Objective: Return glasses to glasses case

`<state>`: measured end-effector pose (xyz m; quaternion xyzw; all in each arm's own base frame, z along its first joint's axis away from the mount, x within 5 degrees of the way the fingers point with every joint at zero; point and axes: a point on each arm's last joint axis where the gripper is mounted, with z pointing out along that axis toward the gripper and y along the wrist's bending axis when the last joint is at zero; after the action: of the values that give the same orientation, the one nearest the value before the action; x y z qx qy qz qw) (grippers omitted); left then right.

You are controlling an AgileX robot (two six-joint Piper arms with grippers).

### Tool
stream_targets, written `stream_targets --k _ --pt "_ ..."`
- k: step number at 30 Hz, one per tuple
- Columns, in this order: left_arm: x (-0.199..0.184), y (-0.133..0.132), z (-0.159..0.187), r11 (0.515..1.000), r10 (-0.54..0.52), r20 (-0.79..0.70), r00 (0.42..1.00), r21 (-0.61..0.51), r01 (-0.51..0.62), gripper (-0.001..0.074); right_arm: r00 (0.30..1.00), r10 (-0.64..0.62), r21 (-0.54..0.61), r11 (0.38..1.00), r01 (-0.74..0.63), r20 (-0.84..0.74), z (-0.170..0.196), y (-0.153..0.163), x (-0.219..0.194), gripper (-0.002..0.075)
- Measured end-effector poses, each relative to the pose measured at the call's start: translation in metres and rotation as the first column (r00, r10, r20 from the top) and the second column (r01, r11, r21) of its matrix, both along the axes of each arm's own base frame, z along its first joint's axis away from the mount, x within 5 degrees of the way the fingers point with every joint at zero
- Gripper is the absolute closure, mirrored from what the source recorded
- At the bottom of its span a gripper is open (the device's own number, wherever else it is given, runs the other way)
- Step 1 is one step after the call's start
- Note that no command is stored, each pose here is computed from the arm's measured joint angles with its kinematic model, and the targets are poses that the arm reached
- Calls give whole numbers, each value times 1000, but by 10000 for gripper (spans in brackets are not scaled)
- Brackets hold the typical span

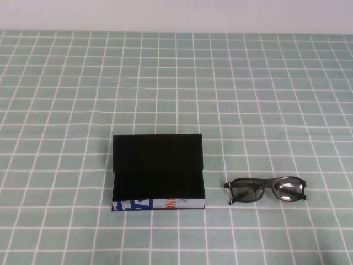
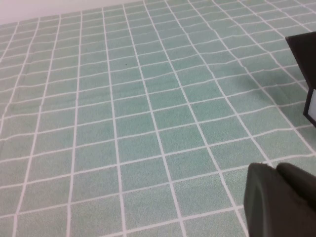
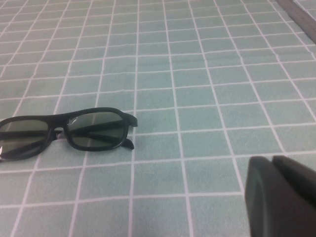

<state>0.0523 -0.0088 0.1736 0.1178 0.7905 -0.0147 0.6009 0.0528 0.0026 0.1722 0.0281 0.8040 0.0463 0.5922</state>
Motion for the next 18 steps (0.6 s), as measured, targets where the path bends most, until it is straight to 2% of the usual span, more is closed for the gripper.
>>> stream_targets --k 18 --pt "0 0 0 999 -6 7 1000 40 6 737 1000 0 0 1000 0 0 0 0 0 739"
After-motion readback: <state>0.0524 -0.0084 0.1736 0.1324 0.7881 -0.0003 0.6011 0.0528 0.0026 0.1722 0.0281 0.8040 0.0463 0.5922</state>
